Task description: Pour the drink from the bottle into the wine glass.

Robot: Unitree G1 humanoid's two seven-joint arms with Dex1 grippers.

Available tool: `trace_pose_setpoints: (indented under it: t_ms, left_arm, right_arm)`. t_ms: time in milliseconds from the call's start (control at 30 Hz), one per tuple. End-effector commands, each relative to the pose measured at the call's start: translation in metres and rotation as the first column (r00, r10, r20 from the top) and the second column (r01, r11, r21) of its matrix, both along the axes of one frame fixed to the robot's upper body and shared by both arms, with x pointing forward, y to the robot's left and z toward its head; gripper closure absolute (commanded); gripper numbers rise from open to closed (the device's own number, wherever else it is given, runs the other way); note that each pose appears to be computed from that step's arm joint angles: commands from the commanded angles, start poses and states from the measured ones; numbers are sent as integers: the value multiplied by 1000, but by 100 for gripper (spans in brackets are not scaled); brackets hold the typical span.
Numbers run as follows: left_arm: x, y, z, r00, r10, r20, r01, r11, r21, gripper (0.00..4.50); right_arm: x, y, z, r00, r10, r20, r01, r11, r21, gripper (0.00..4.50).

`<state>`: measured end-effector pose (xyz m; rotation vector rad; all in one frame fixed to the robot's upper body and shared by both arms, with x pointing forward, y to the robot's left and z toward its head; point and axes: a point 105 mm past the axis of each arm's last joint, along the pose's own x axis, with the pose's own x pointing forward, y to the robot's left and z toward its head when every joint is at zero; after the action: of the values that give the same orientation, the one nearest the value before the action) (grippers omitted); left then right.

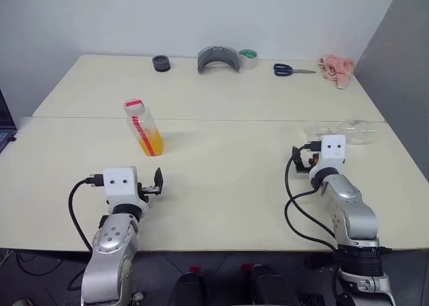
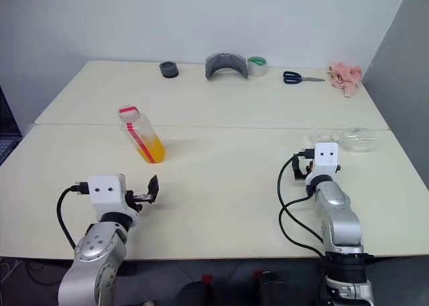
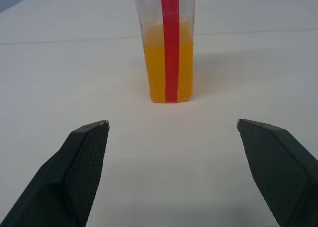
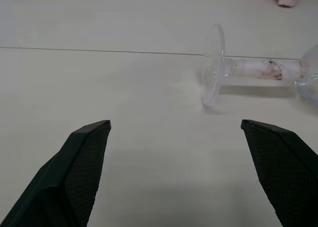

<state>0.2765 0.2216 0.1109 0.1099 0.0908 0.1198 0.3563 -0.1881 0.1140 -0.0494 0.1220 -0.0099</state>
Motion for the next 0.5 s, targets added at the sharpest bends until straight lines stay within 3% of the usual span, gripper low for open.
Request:
trace_pose_setpoints:
  t_ms: [33, 500]
  left_arm:
    - [-4, 1, 13, 999, -6, 41, 4, 999, 40, 0]
    - [-4, 4, 17, 998, -4, 57, 2, 999, 40, 0]
  right_arm:
    - [-3, 0, 14, 999, 6, 53, -6, 1000, 5, 1]
    - [-3, 0, 14, 998, 11, 55, -11, 1000, 5, 1]
